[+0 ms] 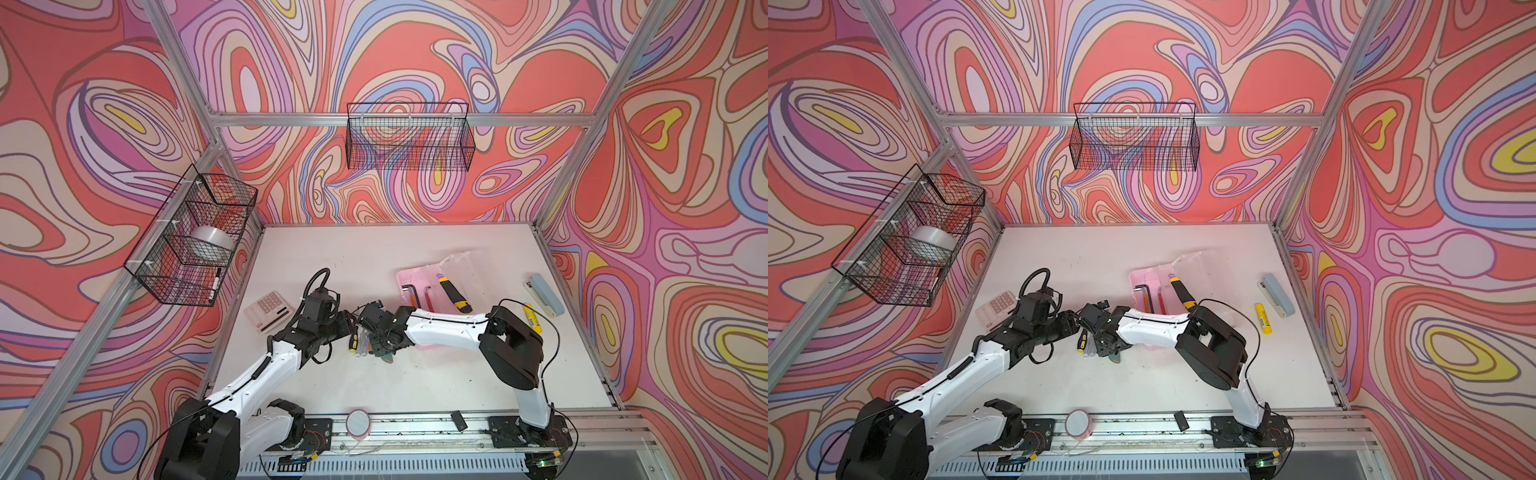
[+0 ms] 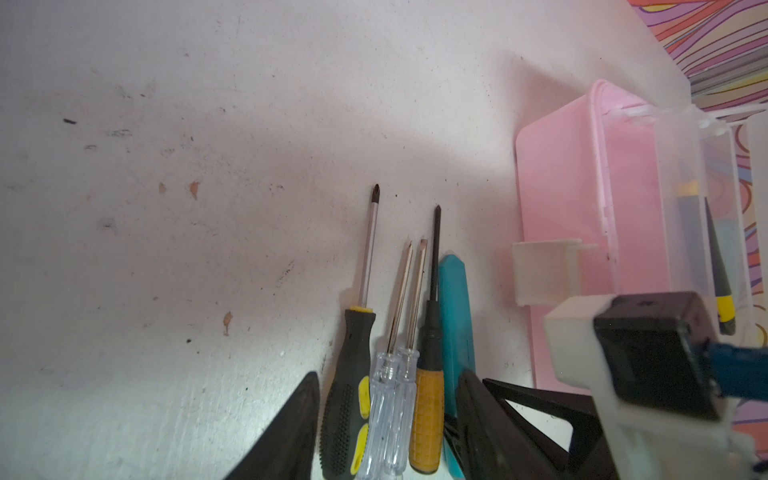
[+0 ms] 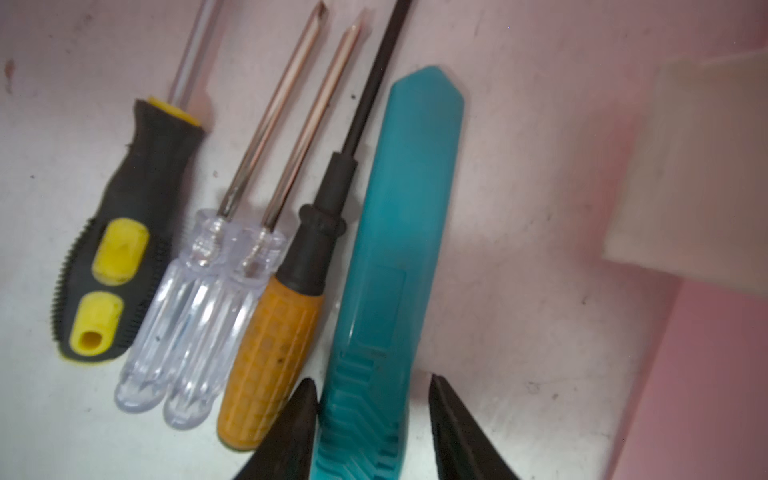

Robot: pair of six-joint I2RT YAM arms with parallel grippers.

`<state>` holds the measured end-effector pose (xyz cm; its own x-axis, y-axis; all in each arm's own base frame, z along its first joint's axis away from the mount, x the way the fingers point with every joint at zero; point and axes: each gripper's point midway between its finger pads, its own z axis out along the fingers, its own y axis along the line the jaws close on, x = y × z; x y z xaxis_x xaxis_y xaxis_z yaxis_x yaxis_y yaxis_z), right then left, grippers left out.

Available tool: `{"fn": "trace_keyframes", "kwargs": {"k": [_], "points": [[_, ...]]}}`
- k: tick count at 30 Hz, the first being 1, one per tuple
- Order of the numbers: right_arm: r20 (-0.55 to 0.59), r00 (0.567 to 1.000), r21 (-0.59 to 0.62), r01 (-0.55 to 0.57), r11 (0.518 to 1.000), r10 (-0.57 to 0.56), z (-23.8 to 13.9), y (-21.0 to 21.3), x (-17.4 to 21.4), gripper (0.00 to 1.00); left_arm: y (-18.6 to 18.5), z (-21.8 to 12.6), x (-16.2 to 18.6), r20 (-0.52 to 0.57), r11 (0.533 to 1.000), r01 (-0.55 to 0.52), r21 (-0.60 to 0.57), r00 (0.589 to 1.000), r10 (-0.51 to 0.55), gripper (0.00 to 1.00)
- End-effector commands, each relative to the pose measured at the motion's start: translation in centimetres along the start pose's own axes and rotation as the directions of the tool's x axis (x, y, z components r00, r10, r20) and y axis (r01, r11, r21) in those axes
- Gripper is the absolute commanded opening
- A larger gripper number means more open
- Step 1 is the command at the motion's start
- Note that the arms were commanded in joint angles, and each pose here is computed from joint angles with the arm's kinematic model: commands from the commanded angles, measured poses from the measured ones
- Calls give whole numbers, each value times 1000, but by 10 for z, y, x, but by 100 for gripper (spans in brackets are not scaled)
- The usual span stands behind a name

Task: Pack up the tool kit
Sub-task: 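Lower the right gripper onto the teal utility knife and grasp it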

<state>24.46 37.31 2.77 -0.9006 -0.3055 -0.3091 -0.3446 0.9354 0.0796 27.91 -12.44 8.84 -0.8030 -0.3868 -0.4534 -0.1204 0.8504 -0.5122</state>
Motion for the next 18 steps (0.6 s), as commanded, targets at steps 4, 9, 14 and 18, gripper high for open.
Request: {"fn": "trace_keyframes", "kwargs": {"k": [4,9,14,18], "points": [[9,1000,13,7,1000,-7,9,-4,-11,46,3,4,-2,10,1000,8,-10,1000,-8,53],[2,1000,42,26,999,-26,12,-6,-14,48,4,6,-1,4,1000,10,-13,1000,-10,53],[2,999,59,34,998,-34,14,-8,-15,48,5,6,-1,7,1000,10,-17,1000,-10,54],[-6,999,74,41,996,-41,18,-10,-13,48,5,6,-1,9,1000,13,-17,1000,-13,54]]}}
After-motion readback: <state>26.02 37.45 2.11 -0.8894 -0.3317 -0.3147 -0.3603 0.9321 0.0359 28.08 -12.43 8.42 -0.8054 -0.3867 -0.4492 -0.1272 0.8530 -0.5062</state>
